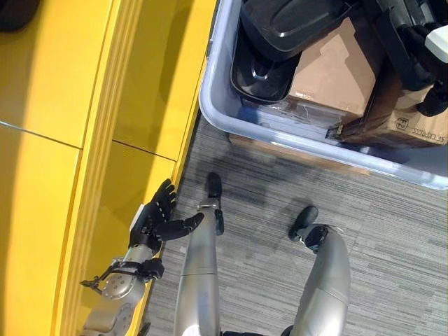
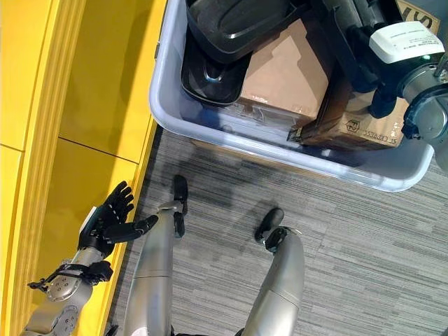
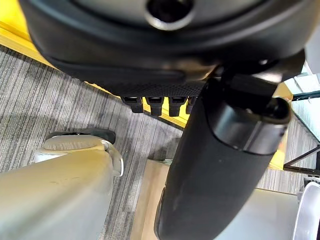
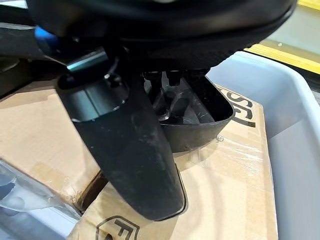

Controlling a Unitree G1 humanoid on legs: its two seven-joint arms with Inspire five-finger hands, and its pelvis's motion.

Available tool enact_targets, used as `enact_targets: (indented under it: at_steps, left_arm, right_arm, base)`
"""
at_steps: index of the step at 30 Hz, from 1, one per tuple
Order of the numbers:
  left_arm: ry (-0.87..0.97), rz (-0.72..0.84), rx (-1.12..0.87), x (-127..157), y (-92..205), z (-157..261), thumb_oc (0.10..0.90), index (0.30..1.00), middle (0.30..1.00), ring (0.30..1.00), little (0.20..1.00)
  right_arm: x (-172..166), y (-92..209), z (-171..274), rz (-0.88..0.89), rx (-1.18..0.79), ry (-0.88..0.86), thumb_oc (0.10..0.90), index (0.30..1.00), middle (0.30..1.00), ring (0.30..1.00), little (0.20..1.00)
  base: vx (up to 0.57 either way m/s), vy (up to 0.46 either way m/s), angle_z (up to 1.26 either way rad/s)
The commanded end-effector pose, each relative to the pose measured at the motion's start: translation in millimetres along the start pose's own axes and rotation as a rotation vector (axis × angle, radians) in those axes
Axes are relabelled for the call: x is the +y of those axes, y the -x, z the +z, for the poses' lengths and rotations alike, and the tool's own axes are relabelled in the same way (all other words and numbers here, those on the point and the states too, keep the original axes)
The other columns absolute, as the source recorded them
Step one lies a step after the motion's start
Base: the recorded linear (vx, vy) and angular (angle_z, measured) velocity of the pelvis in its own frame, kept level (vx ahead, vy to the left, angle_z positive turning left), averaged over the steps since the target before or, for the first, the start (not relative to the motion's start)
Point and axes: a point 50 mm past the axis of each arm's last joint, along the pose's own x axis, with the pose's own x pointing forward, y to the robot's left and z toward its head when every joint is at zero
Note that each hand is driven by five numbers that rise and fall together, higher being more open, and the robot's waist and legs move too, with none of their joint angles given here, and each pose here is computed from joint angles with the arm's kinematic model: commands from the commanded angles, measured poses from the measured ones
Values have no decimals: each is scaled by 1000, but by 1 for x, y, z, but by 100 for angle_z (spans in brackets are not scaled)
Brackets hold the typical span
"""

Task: Move parts from the plastic box to the shelf.

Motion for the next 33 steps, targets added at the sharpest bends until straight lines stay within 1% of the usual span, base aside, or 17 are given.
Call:
enact_targets:
  at_steps: [1,6,7,8,15,19,23,33]
  left_arm:
    - [28,23,-129,2,10,19,900,1000,1000,1000,1000]
    - [31,30,-131,3,10,19,900,1000,1000,1000,1000]
    - [31,32,-132,3,9,19,900,1000,1000,1000,1000]
    - [33,35,-132,3,8,19,900,1000,1000,1000,1000]
    - [29,23,-136,2,5,20,900,1000,1000,1000,1000]
    - [17,24,-127,5,2,18,900,1000,1000,1000,1000]
    - [-3,27,-113,10,-2,17,900,1000,1000,1000,1000]
    - [-34,23,-95,18,-3,17,900,1000,1000,1000,1000]
  right_arm:
    - [21,-1,-15,55,110,49,900,1000,1000,1000,1000]
    - [26,-2,-12,65,104,46,900,1000,1000,1000,1000]
    - [28,-1,-12,68,106,45,714,739,739,739,739]
    - [32,-2,-9,86,96,40,400,300,300,300,300]
    - [34,-2,5,81,28,24,400,300,300,300,300]
    - [43,2,16,80,-19,-27,400,300,300,300,300]
    - [60,11,27,112,-71,-71,400,300,300,300,300]
    - [83,31,28,164,-95,-134,400,300,300,300,300]
  base:
    - [-18,-12,3]
    - [-13,-5,-2]
    - [-16,0,-4]
    - [-20,-1,22]
    - [-10,5,-2]
    - [6,5,4]
    - [43,-3,3]
    - [51,-4,2]
